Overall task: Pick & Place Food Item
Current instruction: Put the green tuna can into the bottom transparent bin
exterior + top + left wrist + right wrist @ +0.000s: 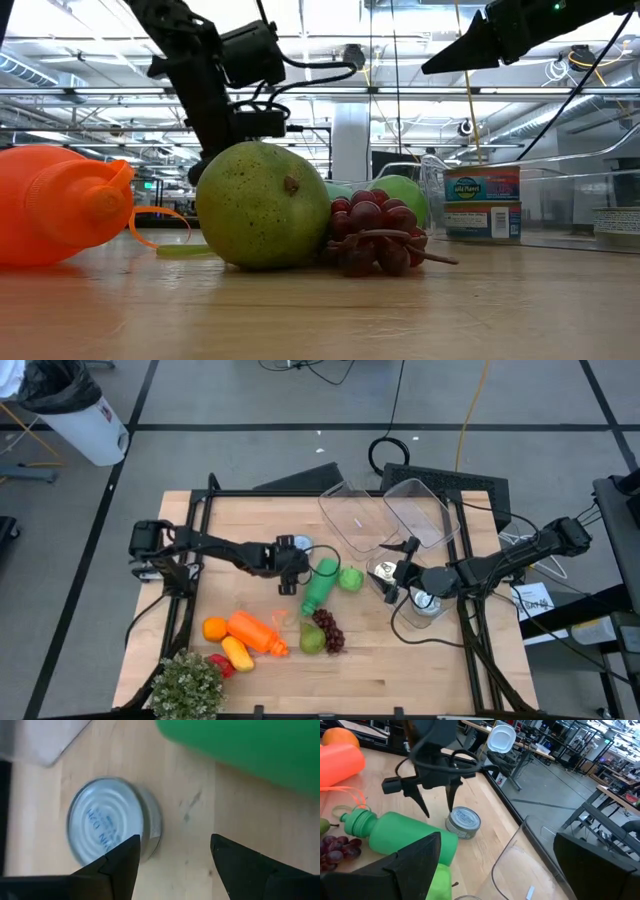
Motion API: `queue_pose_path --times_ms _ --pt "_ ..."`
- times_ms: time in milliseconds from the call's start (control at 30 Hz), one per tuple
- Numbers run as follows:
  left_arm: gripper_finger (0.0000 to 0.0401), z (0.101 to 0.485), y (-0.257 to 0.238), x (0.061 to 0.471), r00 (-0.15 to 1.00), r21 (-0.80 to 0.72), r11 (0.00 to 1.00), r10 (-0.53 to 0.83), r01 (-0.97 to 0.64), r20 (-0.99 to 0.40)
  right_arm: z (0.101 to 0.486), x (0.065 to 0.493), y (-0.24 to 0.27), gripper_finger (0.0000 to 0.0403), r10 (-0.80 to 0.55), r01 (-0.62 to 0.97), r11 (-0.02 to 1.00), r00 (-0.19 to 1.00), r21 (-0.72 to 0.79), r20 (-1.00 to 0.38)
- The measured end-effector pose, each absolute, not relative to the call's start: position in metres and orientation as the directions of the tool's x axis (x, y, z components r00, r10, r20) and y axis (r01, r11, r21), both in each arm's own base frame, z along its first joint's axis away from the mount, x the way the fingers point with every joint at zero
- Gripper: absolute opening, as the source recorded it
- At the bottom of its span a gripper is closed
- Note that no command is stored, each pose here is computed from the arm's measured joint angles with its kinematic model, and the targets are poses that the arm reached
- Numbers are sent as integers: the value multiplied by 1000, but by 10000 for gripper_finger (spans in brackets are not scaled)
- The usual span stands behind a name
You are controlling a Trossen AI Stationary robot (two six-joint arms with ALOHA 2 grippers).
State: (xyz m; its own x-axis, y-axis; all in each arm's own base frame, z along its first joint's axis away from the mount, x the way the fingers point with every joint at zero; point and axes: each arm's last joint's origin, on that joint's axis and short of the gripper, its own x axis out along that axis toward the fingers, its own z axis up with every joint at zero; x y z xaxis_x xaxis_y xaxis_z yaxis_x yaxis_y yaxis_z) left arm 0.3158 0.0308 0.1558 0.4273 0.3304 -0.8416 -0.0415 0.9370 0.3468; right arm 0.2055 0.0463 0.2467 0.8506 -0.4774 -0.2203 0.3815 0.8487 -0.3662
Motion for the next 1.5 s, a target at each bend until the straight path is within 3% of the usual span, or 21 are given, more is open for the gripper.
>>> queue_pose_path --times_ms 600,967,1333,1500 --pt "214 156 45 315 442 269 963 249 -18 -862 247 206 46 368 -478 378 846 851 -376 -221" --pt "214 120 43 321 395 172 985 160 -5 -905 247 205 46 368 -478 378 846 850 -376 -220" --pt "214 124 45 323 465 -105 993 -114 44 -878 247 206 46 368 -478 378 846 850 -376 -221" --pt "213 125 50 321 478 -316 944 -321 93 -818 247 205 46 368 -478 378 846 850 -376 -220"
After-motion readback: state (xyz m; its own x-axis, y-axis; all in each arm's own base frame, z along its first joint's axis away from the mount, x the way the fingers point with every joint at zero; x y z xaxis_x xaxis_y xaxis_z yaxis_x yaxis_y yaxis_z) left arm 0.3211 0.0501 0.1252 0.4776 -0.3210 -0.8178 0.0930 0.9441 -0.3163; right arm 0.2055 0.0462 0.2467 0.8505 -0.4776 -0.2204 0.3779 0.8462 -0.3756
